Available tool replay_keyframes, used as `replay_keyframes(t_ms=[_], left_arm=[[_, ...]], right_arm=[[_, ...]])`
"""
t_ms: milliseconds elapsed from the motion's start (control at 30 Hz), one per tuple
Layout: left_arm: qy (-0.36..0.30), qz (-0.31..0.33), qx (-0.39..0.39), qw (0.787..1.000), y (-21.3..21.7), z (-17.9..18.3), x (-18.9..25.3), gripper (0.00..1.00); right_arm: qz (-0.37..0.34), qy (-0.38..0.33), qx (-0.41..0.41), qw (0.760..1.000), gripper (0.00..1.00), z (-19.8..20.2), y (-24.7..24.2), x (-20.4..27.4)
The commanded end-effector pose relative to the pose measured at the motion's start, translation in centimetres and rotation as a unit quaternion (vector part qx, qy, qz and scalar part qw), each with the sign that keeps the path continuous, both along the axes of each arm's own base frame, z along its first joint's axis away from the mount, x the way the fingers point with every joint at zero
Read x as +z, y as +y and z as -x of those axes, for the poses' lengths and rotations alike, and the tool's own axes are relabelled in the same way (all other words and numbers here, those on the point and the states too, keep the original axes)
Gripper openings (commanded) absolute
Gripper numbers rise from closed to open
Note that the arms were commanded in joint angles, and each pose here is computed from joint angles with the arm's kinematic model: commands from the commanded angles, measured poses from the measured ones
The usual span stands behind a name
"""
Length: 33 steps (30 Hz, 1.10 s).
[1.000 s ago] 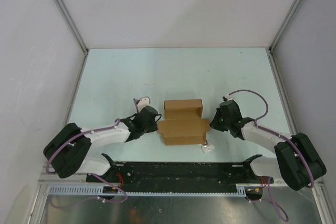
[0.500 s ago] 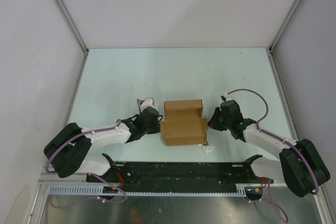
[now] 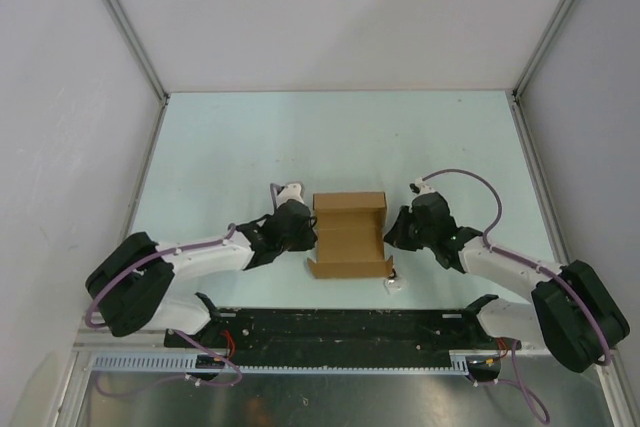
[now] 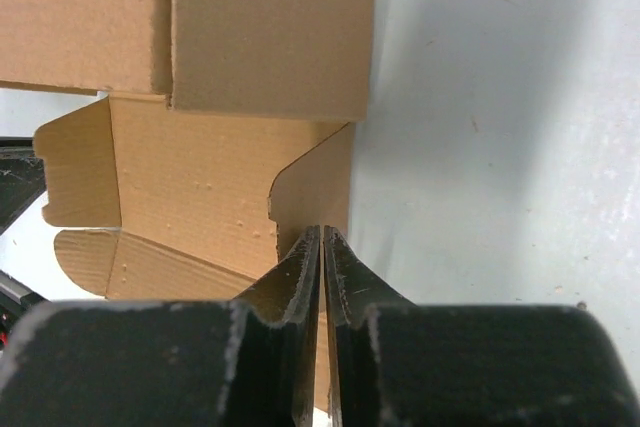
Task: Fold the paper box
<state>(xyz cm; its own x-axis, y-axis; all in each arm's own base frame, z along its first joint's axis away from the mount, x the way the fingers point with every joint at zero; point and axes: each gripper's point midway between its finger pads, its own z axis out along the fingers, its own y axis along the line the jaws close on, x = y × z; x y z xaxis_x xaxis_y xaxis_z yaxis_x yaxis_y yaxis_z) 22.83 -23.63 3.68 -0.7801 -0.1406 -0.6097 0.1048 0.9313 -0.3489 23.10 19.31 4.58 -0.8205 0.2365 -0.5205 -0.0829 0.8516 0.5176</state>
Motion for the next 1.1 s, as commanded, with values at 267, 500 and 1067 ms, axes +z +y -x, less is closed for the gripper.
replay_keyframes(t_ms=[267, 500, 1067], left_arm=[[-0.003, 0.008, -0.047, 0.999, -3.9, 0.3, 0.7, 0.27], [0.005, 0.0, -0.054, 0.999, -4.6, 0.5, -0.1, 0.27], [-0.003, -0.006, -0.058, 0.998, -4.3, 1.1, -0.1, 0.26]], right_arm=[[-0.023, -0.006, 0.019, 1.0, 0.09, 0.0, 2.3, 0.0], [-0.019, 0.003, 0.026, 0.999, 0.08, 0.3, 2.8, -0.8], [-0.011, -0.004, 0.022, 1.0, 0.08, 0.2, 2.2, -0.2]])
